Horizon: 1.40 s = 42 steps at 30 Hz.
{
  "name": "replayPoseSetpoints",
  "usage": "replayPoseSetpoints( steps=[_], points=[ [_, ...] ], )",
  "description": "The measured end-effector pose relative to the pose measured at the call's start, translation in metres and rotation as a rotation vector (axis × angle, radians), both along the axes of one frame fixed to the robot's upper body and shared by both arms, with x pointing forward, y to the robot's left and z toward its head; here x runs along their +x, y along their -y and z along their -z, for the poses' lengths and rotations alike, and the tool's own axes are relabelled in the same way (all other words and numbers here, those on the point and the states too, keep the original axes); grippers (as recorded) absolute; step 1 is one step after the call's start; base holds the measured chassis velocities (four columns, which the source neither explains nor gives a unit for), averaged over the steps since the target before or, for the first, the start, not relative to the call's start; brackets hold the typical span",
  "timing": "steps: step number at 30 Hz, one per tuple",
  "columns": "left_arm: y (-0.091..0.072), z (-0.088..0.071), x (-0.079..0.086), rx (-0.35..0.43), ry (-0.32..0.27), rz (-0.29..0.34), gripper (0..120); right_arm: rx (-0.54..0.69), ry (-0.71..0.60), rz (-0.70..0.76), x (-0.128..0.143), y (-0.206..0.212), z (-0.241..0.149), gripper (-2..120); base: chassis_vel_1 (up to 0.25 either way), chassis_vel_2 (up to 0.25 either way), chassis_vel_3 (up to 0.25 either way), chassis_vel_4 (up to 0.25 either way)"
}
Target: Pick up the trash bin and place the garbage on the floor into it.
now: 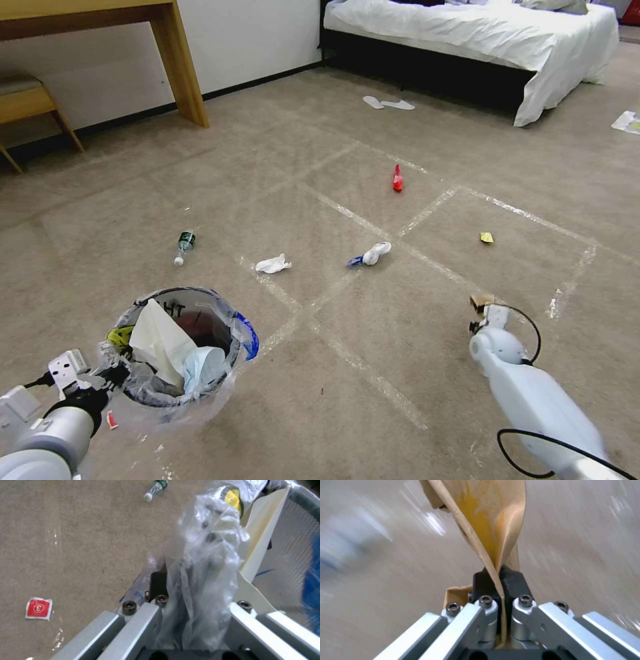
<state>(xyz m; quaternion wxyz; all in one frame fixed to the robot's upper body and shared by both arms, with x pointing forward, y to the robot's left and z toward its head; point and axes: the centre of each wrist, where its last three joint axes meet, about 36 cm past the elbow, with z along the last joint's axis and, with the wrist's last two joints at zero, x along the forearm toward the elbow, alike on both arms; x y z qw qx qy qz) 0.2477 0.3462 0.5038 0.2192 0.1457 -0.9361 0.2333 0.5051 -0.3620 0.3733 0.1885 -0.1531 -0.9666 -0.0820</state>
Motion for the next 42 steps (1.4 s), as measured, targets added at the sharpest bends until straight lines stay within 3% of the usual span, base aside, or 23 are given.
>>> replayPoseSetpoints(
  steps=[2, 3, 4, 6, 7, 10, 11, 12, 15, 16, 21, 25, 26, 29, 31, 42],
  points=[
    [0.0, 0.0, 0.0, -0.002, 0.0, 0.002, 1, 0.025, 0.075, -0.039, -0.005, -0.005, -0.016, 0, 0.0, 0.0, 0.0, 0.0],
    [0.002, -0.001, 0.001, -0.008, -0.001, 0.007, 1, 0.087, 0.257, -0.168, -0.018, -0.025, -0.06, 0, 0.0, 0.0, 0.0, 0.0],
    [0.002, -0.001, 0.001, -0.008, -0.001, 0.007, 1, 0.087, 0.257, -0.168, -0.018, -0.025, -0.06, 0, 0.0, 0.0, 0.0, 0.0],
    [0.004, -0.002, 0.001, -0.016, 0.0, 0.015, 1, 0.165, 0.475, -0.355, -0.038, -0.056, -0.112, 0, 0.0, 0.0, 0.0, 0.0],
    [0.004, -0.002, 0.001, -0.016, 0.0, 0.015, 1, 0.165, 0.475, -0.355, -0.038, -0.056, -0.112, 0, 0.0, 0.0, 0.0, 0.0],
    [0.008, -0.002, 0.002, -0.024, -0.002, 0.029, 1, 0.286, 0.732, -0.63, -0.064, -0.104, -0.164, 0, 0.0, 0.0, 0.0, 0.0],
    [0.008, -0.002, 0.002, -0.024, -0.002, 0.029, 1, 0.286, 0.732, -0.63, -0.064, -0.104, -0.164, 0, 0.0, 0.0, 0.0, 0.0],
    [0.01, -0.002, 0.002, -0.027, -0.004, 0.036, 1, 0.34, 0.824, -0.751, -0.074, -0.125, -0.181, 0, 0.0, 0.0, 0.0, 0.0],
    [0.012, -0.002, 0.002, -0.028, -0.005, 0.04, 1, 0.387, 0.887, -0.865, -0.083, -0.143, -0.193, 0, 0.0, 0.0, 0.0, 0.0],
    [0.014, -0.003, 0.003, -0.028, -0.005, 0.046, 1, 0.422, 0.914, -0.98, -0.09, -0.156, -0.202, 0, 0.0, 0.0, 0.0, 0.0],
    [0.019, -0.003, 0.004, -0.026, -0.008, 0.059, 1, 0.444, 0.891, -1.153, -0.098, -0.18, -0.21, 0, 0.0, 0.0, 0.0, 0.0],
    [0.024, -0.004, 0.004, -0.022, -0.011, 0.074, 1, 0.436, 0.78, -1.288, -0.109, -0.205, -0.21, 0, 0.0, 0.0, 0.0, 0.0],
    [0.026, -0.004, 0.004, -0.022, -0.01, 0.078, 1, 0.413, 0.702, -1.335, -0.116, -0.219, -0.211, 0, 0.0, 0.0, 0.0, 0.0],
    [0.026, -0.004, 0.004, -0.021, -0.01, 0.08, 1, 0.381, 0.62, -1.364, -0.122, -0.232, -0.214, 0, 0.0, 0.0, 0.0, 0.0],
    [0.027, -0.006, 0.006, -0.017, -0.008, 0.088, 1, 0.295, 0.522, -1.415, -0.127, -0.254, -0.22, 0, 0.0, 0.0, 0.0, 0.0],
    [0.024, -0.007, 0.009, -0.012, -0.005, 0.093, 1, 0.171, 0.407, -1.449, -0.12, -0.286, -0.222, 0, 0.0, 0.0, 0.0, 0.0]
  ],
)
